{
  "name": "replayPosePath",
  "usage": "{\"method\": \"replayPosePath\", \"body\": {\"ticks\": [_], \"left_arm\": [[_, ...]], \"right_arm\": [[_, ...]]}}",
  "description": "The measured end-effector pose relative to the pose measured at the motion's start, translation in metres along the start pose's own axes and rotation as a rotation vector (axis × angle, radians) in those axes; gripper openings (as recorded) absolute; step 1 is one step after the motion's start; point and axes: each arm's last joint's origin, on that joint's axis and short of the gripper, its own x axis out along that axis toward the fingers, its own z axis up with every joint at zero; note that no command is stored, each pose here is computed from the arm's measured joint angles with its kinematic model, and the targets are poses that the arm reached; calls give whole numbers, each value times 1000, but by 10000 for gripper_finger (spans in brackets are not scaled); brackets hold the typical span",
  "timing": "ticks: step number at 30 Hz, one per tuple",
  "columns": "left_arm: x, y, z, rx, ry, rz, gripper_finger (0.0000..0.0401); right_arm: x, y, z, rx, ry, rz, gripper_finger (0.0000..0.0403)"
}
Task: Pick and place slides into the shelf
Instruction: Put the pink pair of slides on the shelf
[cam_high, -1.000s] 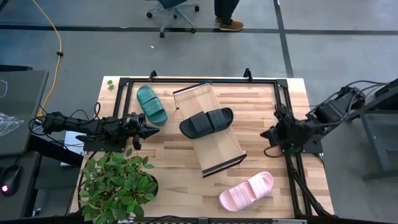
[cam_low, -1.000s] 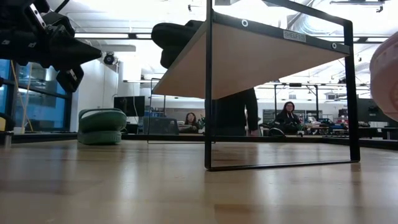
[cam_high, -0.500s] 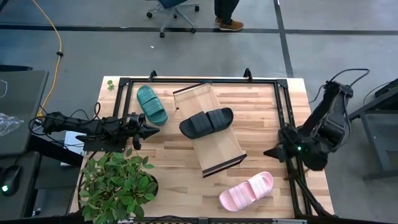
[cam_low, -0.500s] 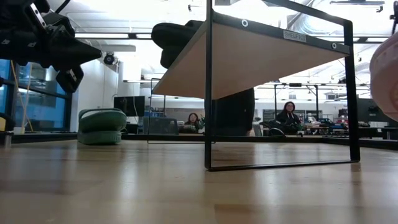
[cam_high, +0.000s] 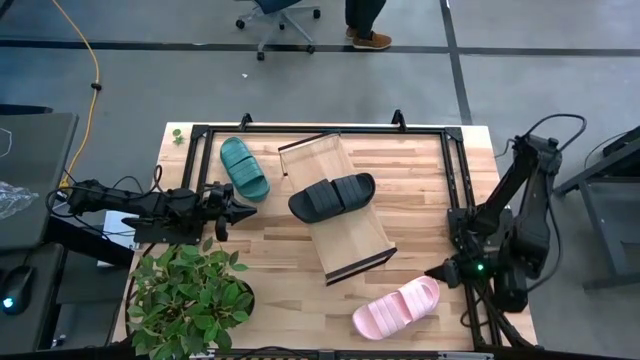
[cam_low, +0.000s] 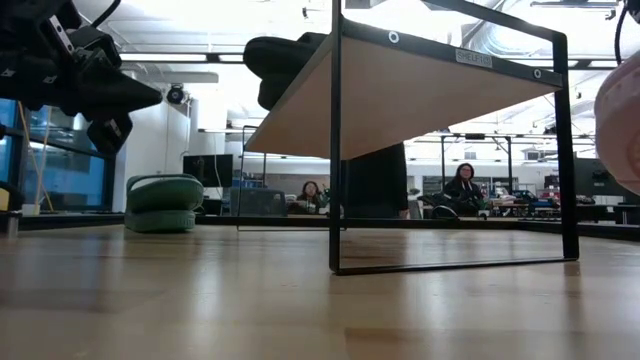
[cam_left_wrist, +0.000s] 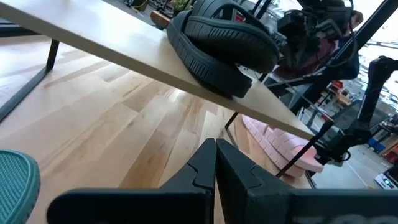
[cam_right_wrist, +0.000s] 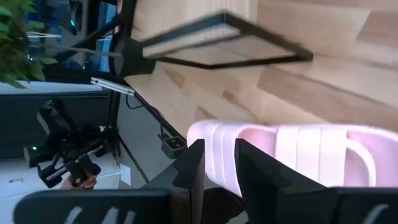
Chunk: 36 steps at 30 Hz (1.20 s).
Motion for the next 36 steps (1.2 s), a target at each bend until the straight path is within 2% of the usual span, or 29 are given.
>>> {"method": "replayPosePath", "body": {"ticks": [7,19,36], "left_arm": [[0,0,0,0,-1,0,1],[0,0,0,-2,-1,-1,1],[0,0,0,-4,-2,-2,1]], "right_arm": [[3,-1,-18,26,-47,87,79],[4,-5,-16,25,-63,91,79],[52,-48,-40,212,58,200,79]]}}
